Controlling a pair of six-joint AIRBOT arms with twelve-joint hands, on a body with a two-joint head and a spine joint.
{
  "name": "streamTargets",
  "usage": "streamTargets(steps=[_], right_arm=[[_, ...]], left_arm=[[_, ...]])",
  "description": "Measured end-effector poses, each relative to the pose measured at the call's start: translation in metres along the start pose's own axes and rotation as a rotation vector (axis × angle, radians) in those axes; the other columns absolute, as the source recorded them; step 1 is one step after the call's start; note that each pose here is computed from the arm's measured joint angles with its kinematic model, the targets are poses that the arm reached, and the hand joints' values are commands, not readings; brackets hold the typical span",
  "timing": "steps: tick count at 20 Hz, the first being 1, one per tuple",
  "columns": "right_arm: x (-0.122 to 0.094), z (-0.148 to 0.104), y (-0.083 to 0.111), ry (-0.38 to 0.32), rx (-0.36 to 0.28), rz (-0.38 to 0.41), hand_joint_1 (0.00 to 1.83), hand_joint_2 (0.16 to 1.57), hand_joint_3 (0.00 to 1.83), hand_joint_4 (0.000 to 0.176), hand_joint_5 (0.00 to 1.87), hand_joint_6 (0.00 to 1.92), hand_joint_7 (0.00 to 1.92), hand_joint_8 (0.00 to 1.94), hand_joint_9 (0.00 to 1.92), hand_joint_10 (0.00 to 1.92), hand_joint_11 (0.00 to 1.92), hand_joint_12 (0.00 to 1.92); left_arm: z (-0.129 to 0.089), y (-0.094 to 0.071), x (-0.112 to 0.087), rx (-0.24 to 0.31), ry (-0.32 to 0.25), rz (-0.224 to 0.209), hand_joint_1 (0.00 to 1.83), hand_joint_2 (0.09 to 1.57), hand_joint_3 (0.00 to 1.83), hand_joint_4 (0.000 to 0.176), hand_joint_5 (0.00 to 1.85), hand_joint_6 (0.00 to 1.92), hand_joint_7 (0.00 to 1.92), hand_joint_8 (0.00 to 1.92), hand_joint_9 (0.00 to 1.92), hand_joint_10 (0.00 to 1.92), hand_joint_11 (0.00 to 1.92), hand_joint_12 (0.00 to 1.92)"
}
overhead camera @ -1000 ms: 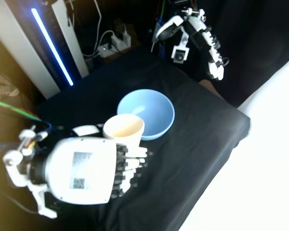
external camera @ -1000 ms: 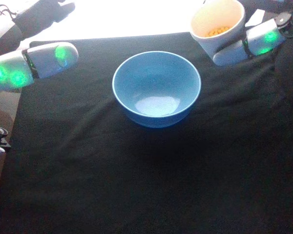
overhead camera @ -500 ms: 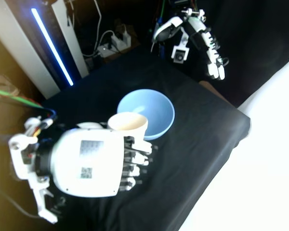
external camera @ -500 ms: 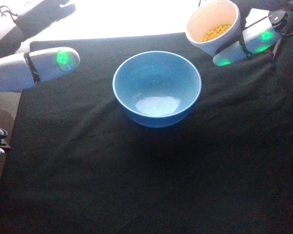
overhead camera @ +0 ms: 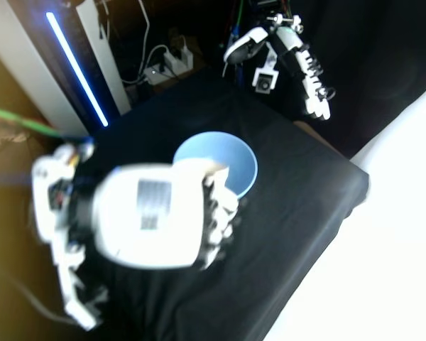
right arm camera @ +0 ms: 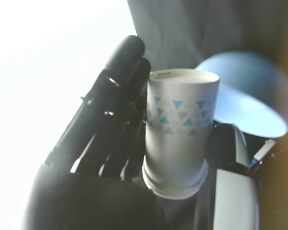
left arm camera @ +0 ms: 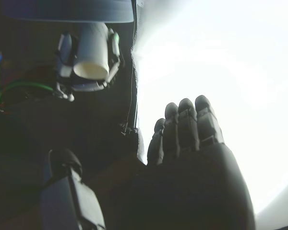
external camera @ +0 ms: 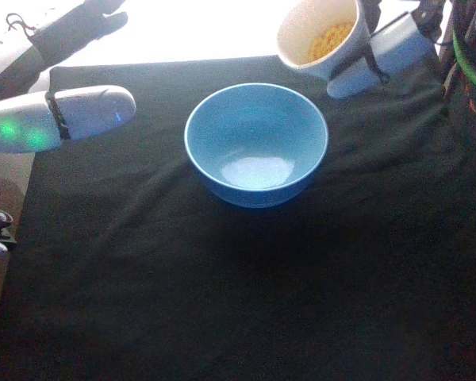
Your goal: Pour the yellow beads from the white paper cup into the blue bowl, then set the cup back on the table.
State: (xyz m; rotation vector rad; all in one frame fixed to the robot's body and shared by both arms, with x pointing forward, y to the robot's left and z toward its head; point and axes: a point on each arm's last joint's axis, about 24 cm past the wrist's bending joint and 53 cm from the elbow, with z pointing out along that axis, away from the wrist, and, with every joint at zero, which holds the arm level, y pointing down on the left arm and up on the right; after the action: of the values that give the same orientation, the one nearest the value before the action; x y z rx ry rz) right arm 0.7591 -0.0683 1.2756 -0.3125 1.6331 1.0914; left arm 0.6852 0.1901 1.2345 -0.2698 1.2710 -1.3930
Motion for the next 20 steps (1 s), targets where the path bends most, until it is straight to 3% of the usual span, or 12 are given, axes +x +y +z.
streamTargets(steps=[2,5,6,7,8,9,12,13,14,17,18,20], right_arm=[[0.003,0.001,0.000,0.011,0.006,-0.018,1.15,1.10,0.01,0.000,1.02,0.90,1.28,0.00,1.34,0.00,1.07,0.76],[0.007,0.002,-0.001,0.024,0.015,-0.042,1.17,1.08,0.00,0.000,1.09,0.79,1.33,0.02,1.45,0.05,0.97,1.32],[0.009,0.002,-0.001,0.029,0.015,-0.050,1.16,1.08,0.00,0.000,1.06,0.84,1.42,0.10,1.35,0.66,1.05,1.57],[0.012,0.004,0.002,0.038,0.009,-0.059,1.17,1.08,0.01,0.000,1.07,0.84,1.43,0.66,1.37,1.35,1.28,1.76],[0.014,0.005,0.004,0.042,0.005,-0.062,1.17,1.06,0.00,0.000,1.10,0.77,1.38,1.10,1.42,1.56,1.39,1.86],[0.015,0.006,0.007,0.048,0.001,-0.071,1.18,1.06,0.00,0.000,1.13,0.73,1.29,1.01,1.32,1.39,1.28,1.76],[0.014,0.008,0.011,0.057,0.000,-0.117,1.17,1.08,0.00,0.000,1.08,0.81,1.27,1.11,1.34,1.51,1.29,1.86],[0.012,0.009,0.015,0.058,-0.001,-0.144,1.16,1.09,0.00,0.000,1.05,0.86,1.31,1.36,1.40,1.69,1.38,1.92],[0.012,0.010,0.016,0.060,-0.001,-0.152,1.16,1.09,0.00,0.000,1.05,0.86,1.31,1.36,1.40,1.69,1.38,1.92],[0.012,0.013,0.028,0.072,-0.015,-0.217,1.16,1.09,0.00,0.000,1.04,0.87,1.31,0.89,1.36,1.32,1.29,1.76],[0.011,0.015,0.033,0.072,-0.023,-0.230,1.17,1.08,0.00,0.000,1.07,0.82,1.38,0.81,1.42,1.24,1.34,1.71],[0.011,0.016,0.035,0.074,-0.024,-0.240,1.17,1.08,0.00,0.000,1.06,0.84,1.41,1.03,1.47,1.44,1.42,1.79]], left_arm=[[0.000,0.000,0.000,-0.001,0.002,0.001,0.31,0.87,0.00,0.067,0.09,0.00,0.25,0.00,0.21,0.00,0.00,0.30],[0.001,0.000,0.001,0.000,0.003,0.001,0.30,0.89,0.01,0.044,0.08,0.00,0.24,0.00,0.19,0.00,0.00,0.24],[0.001,0.000,0.001,0.000,0.003,0.001,0.32,0.86,0.00,0.067,0.09,0.01,0.26,0.00,0.19,0.00,0.00,0.24],[0.001,0.000,0.001,-0.001,0.004,0.001,0.31,0.87,0.00,0.072,0.10,0.01,0.26,0.00,0.19,0.00,0.00,0.26],[0.001,0.000,0.001,0.000,0.005,0.002,0.30,0.87,0.00,0.056,0.10,0.00,0.24,0.00,0.18,0.00,0.00,0.26],[0.001,-0.001,0.002,0.001,0.008,0.003,0.31,0.87,0.00,0.054,0.09,0.00,0.23,0.00,0.18,0.00,0.00,0.24],[0.001,0.000,0.002,-0.001,0.009,0.003,0.30,0.86,0.00,0.061,0.09,0.00,0.23,0.00,0.18,0.00,0.00,0.25],[0.001,0.000,0.003,-0.001,0.012,0.005,0.27,0.89,0.01,0.059,0.08,0.00,0.22,0.00,0.17,0.00,0.00,0.24],[0.001,0.000,0.003,-0.001,0.012,0.005,0.27,0.89,0.01,0.059,0.08,0.00,0.22,0.00,0.17,0.00,0.00,0.24],[0.001,-0.001,0.004,0.001,0.016,0.007,0.30,0.85,0.00,0.094,0.11,0.01,0.23,0.00,0.18,0.00,0.00,0.27],[0.001,0.000,0.003,0.000,0.016,0.007,0.30,0.87,0.00,0.077,0.11,0.00,0.22,0.00,0.19,0.00,0.00,0.29],[0.001,-0.001,0.004,0.000,0.017,0.009,0.29,0.87,0.00,0.065,0.10,0.00,0.20,0.00,0.18,0.00,0.00,0.29]])
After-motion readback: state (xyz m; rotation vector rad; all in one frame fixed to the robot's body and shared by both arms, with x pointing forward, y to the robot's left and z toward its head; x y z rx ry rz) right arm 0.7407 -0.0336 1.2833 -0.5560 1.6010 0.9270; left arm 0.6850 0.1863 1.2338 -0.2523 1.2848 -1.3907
